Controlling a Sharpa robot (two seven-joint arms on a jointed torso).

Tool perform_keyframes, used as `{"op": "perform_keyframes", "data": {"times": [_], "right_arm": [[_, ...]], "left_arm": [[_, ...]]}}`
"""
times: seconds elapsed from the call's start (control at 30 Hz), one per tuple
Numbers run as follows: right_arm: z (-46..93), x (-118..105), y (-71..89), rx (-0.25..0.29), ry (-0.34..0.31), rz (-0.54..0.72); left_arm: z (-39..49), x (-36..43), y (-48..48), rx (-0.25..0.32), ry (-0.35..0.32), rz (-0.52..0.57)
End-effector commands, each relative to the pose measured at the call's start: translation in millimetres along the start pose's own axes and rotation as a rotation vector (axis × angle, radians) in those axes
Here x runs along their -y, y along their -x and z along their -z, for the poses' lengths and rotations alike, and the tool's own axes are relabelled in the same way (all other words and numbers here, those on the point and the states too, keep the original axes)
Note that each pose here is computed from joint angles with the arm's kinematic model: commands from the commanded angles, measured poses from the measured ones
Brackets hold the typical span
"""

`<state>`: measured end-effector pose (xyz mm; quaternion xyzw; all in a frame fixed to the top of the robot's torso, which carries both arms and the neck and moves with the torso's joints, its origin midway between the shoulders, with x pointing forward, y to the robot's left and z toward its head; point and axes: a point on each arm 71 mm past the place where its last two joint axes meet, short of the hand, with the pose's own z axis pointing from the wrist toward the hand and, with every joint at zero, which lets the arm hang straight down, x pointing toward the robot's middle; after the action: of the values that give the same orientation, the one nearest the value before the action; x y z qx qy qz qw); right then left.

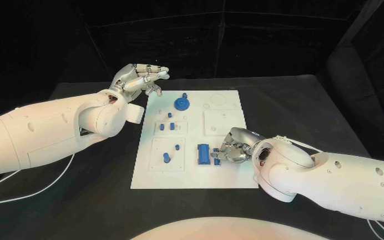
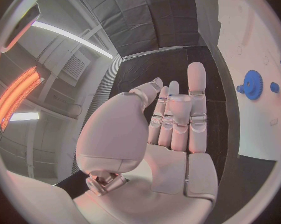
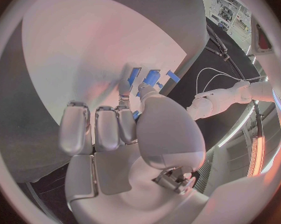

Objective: Assemble the parts on the task board

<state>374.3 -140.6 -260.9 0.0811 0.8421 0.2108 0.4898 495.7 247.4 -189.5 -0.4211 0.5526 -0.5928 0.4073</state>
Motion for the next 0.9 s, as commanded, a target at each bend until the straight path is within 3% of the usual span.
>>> {"op": "perform_keyframes", "data": {"times": [0.03, 0.43, 0.67, 0.77, 0.9], "right_arm": [[0.0, -0.8, 1.1, 0.014, 0.0, -0.002], [1.9, 4.7, 5.6, 0.044, 0.006, 0.0], [8.5, 12.8, 14.8, 0.077, 0.087, -0.071], [4.6, 17.4, 27.3, 0.101, 0.156, -0.148], [-11.2, 30.6, 53.9, 0.139, 0.207, -0.316]], "left_arm": [[-0.5, 1.4, -1.1, -0.012, -0.004, 0.007], [-0.3, 1.7, -0.5, -0.01, -0.005, 0.006], [-1.0, 2.3, 1.5, -0.001, -0.019, 0.0], [-2.2, 2.3, 3.8, 0.008, -0.027, 0.002], [-5.7, -0.1, 8.1, 0.049, -0.014, 0.047]]}}
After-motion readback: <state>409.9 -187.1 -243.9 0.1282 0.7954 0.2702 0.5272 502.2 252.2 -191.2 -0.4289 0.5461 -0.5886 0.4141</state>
